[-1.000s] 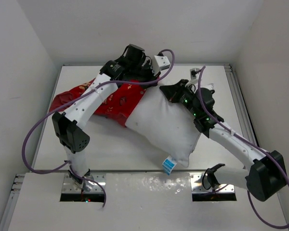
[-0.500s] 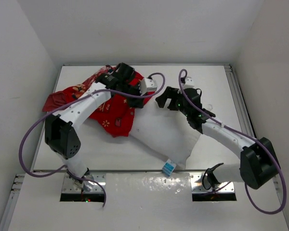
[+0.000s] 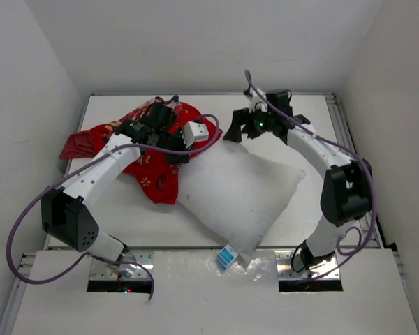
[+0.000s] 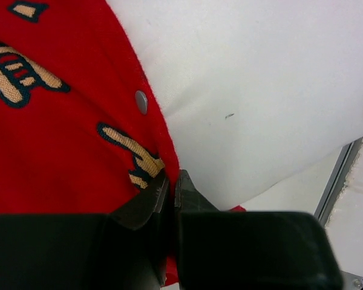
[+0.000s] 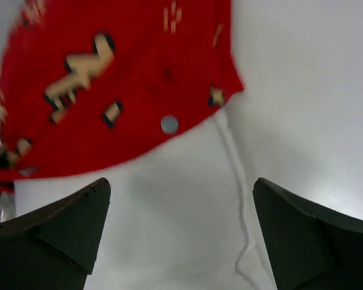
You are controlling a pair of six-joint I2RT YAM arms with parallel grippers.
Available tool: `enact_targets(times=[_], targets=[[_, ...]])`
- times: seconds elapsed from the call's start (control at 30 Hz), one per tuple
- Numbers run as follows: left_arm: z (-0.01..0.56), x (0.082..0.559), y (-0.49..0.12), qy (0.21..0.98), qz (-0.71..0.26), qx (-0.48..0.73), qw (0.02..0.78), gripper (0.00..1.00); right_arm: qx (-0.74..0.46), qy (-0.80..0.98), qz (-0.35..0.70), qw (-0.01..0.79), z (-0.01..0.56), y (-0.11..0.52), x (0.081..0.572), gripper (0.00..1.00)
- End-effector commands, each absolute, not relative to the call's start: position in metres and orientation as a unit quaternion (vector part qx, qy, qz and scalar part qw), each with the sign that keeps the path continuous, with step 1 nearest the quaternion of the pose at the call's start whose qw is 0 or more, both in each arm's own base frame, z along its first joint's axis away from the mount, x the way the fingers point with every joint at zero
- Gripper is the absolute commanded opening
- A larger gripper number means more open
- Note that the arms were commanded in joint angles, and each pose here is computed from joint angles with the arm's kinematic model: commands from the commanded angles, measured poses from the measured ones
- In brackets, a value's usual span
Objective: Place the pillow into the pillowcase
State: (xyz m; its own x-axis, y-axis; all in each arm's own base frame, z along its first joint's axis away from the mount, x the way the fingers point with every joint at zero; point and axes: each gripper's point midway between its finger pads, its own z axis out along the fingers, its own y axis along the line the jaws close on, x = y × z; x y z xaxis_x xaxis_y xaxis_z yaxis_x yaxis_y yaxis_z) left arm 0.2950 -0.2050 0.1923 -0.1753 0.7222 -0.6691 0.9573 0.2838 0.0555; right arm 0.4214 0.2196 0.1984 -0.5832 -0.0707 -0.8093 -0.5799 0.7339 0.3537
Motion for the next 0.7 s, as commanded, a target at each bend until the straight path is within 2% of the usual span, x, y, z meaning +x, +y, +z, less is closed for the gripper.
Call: enact_targets(times=[0.0,0.17,0.23,0.33,0.37,0.4,0.43,0.5,0.63,0.67], targets=[[0.205,0.287,-0.193,0.746,-0.185,0.554,0.32,0.0,-0.271,0.833,0.408,0.257,0.143,0.241,0.348,0.99],[0.208,0.299,-0.19,0.759,-0.18,0.528,0.336,0.0,-0.261,0.832,0.424,0.245,0.108,0.241,0.309,0.99],[0.209,0.305,-0.191,0.763,-0.179,0.52,0.34,0.0,-0.246,0.825,0.463,0.212,0.103,0.248,0.285,0.98],[0.215,0.314,-0.197,0.764,-0.183,0.512,0.347,0.0,-0.266,0.814,0.479,0.194,0.107,0.271,0.264,0.56],[0.217,0.315,-0.202,0.762,-0.186,0.513,0.348,0.0,-0.263,0.812,0.48,0.2,0.111,0.279,0.264,0.32],[0.225,0.319,-0.207,0.758,-0.187,0.514,0.355,0.0,-0.269,0.806,0.487,0.201,0.117,0.29,0.258,0.14],[0.23,0.321,-0.213,0.754,-0.186,0.517,0.36,0.0,-0.277,0.788,0.494,0.241,0.135,0.301,0.267,0.0],[0.246,0.322,-0.23,0.736,-0.189,0.532,0.373,0.0,-0.246,0.784,0.499,0.275,0.155,0.315,0.274,0.0],[0.279,0.316,-0.267,0.695,-0.21,0.567,0.39,0.0,-0.173,0.711,0.524,0.436,0.254,0.326,0.314,0.0],[0.297,0.313,-0.279,0.675,-0.217,0.581,0.4,0.0,-0.146,0.673,0.527,0.499,0.293,0.322,0.325,0.0]])
